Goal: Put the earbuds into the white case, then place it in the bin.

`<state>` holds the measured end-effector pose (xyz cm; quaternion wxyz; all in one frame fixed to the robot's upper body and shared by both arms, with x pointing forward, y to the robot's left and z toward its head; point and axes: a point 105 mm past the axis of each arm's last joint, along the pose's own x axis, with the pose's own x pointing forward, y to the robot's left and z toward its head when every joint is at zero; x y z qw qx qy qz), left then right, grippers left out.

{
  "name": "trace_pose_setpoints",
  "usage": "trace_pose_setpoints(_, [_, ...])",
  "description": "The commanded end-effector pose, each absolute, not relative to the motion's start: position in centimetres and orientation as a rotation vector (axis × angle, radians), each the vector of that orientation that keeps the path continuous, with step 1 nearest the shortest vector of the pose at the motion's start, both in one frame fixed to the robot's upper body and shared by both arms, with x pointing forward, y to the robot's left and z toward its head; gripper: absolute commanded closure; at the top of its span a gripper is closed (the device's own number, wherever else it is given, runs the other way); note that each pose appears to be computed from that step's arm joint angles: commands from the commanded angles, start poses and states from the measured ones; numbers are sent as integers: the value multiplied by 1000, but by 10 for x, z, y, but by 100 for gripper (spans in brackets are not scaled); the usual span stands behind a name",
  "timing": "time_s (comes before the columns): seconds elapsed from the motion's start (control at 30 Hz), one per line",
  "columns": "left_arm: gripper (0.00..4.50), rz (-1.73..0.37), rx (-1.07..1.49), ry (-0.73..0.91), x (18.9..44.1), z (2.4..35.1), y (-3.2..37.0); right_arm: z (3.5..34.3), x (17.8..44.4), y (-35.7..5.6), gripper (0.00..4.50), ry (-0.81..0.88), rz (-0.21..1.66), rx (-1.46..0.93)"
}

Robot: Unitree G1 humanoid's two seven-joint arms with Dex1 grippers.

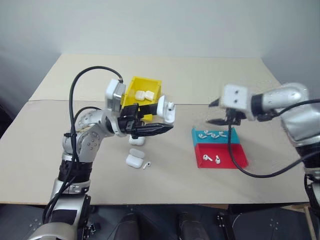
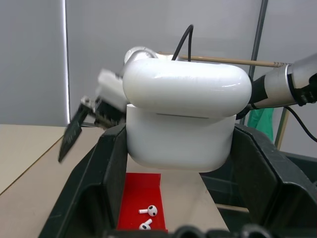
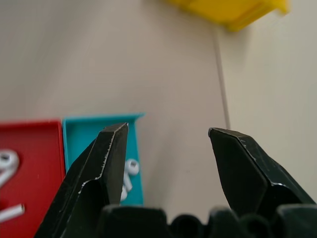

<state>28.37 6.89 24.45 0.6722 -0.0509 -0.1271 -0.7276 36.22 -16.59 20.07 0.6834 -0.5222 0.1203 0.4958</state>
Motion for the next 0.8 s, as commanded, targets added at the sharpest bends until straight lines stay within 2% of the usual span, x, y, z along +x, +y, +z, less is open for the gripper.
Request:
trace_pose_setpoints(0.03, [169,-1643,-84,-365,276,256,69,203,368,-168,141,284,1199,-1293])
trace_pose_setpoints(0.17, [169,-1623,-83,-368,275,255,71,198,376,-164,141,316,1269,-1322])
trace_pose_setpoints(0.3, [169,-1608,-84,-375,273,254,72,188,384,-157,224,352,1318,-1332])
trace_pose_setpoints(0.8, [169,-1574,-83,-380,268,253,74,157,394,-152,224,468,1370,-1409])
